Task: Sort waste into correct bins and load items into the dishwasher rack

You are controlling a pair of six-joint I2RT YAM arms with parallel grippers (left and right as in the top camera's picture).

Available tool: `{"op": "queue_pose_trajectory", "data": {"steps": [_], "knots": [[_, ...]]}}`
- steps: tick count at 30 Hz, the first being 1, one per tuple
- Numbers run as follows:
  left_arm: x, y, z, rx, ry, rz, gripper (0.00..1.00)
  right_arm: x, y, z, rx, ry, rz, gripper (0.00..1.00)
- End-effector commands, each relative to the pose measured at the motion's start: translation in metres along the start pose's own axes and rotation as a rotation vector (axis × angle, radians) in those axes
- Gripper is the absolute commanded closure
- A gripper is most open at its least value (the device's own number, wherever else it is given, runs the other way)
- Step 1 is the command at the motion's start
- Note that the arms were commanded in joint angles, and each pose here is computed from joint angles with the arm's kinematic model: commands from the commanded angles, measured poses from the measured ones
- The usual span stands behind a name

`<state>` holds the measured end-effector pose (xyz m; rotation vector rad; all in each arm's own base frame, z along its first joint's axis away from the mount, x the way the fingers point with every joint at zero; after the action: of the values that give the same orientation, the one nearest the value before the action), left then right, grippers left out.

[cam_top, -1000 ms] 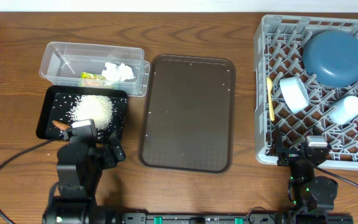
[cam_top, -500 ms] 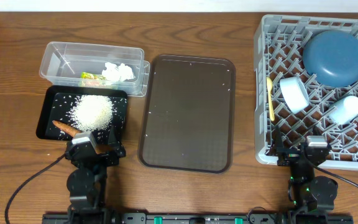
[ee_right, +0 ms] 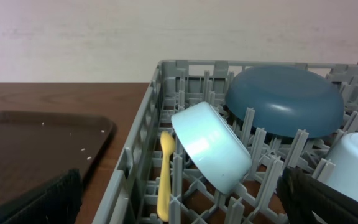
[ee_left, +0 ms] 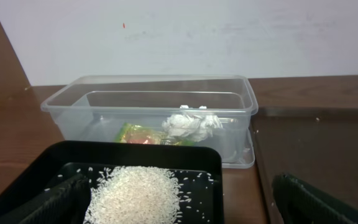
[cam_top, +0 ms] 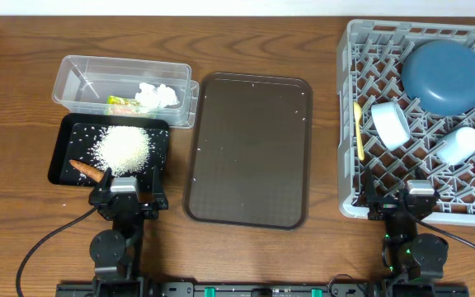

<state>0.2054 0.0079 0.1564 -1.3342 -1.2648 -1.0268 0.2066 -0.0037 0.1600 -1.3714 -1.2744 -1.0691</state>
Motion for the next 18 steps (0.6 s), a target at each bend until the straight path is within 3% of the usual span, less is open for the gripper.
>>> {"op": "queue_pose_trajectory", "data": {"steps": [1,18], "knots": [[-0.0127,0.0003,0.0000,-0.011,0.036,0.048,0.05,0.0000,-0.0003,0.0023,0.008,0.012,-0.002,0.01],[-0.0125,0.0003,-0.0014,-0.021,0.017,0.048,0.05,0.0000,-0.0003,0.0023,0.008,0.012,-0.002,0.01]]}}
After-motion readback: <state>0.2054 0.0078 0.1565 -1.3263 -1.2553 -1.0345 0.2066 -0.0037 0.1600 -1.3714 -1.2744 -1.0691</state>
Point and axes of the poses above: each gripper's point midway between its finger pads, its own y axis out along the fingers, its own z axis along the line the jaws close on, x = y × z, the point moved 4 cm from there along -y, back along the fingers, and after that the axes turned 11 degrees about -y, right-handed, at the moved point
